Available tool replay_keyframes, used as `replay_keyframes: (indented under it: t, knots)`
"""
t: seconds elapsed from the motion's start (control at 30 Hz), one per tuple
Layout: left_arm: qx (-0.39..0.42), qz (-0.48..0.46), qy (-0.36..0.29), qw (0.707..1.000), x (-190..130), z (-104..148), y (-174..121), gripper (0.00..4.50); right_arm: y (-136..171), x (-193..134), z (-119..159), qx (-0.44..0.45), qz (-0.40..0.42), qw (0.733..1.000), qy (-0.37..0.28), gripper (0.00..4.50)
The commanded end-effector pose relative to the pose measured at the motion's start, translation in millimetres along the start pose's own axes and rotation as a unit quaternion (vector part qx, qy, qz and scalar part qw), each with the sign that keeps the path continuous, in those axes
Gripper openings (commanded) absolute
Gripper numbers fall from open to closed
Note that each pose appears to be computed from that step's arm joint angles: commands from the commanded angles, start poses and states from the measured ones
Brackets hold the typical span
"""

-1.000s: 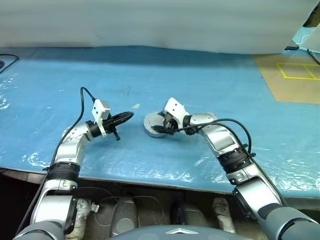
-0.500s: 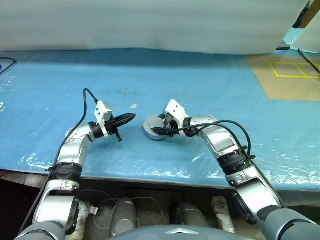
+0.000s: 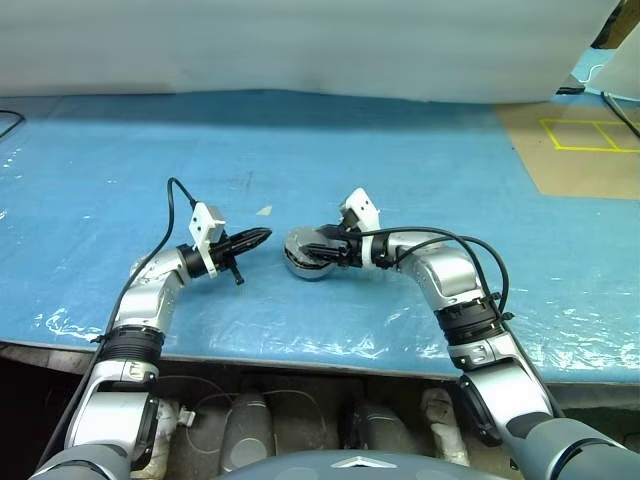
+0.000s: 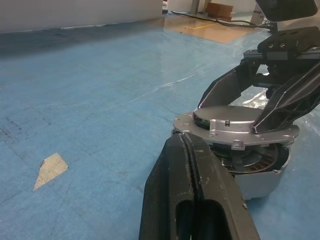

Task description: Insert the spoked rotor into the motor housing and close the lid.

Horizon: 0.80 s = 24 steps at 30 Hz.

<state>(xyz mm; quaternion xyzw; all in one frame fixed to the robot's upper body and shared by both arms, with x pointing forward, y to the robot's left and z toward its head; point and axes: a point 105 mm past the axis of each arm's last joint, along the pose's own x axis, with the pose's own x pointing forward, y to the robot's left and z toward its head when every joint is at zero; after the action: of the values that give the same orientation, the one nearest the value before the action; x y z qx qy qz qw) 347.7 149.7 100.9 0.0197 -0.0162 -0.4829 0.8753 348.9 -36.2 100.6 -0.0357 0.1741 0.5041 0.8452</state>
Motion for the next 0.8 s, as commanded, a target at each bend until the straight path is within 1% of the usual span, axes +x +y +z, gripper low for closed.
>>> replay_keyframes:
  t: [0.03, 0.17, 0.23, 0.37, 0.5, 0.57, 0.63, 0.67, 0.8]
  knots:
    - [0.019, -0.002, -0.011, 1.0, 0, 8, 2, 0.0, 9, 11, -25, -0.006, 0.003, 0.999, 0.041, 2.92]
    - [0.019, -0.004, -0.01, 1.0, 0, 8, 1, 0.0, 11, 15, -33, -0.009, 0.001, 0.999, 0.051, 2.92]
    - [0.02, -0.003, -0.01, 1.0, 0, 8, 1, 0.0, 7, 15, -39, -0.025, -0.008, 0.998, 0.064, 2.92]
    - [0.02, -0.002, -0.011, 1.0, 0, 9, 1, 0.0, 4, 14, -44, -0.021, -0.011, 0.997, 0.07, 2.92]
    - [0.02, -0.002, -0.012, 1.0, 0, 9, 1, 0.0, -12, 13, -61, -0.034, -0.051, 0.994, 0.092, 2.92]
    - [0.02, -0.002, -0.013, 1.0, 0, 8, 0, 0.0, -9, 13, -64, -0.039, -0.042, 0.994, 0.095, 2.92]
    - [0.019, -0.001, -0.014, 1.0, 0, 8, 0, 0.0, -13, 14, -68, -0.046, -0.056, 0.992, 0.105, 2.92]
    - [0.019, -0.001, -0.014, 1.0, 0, 8, 0, 0.0, -16, 15, -71, -0.046, -0.065, 0.991, 0.112, 2.92]
    - [0.018, -0.001, -0.014, 1.0, 0, 7, -1, 0.0, -29, 13, -103, -0.065, -0.109, 0.972, 0.198, 2.92]
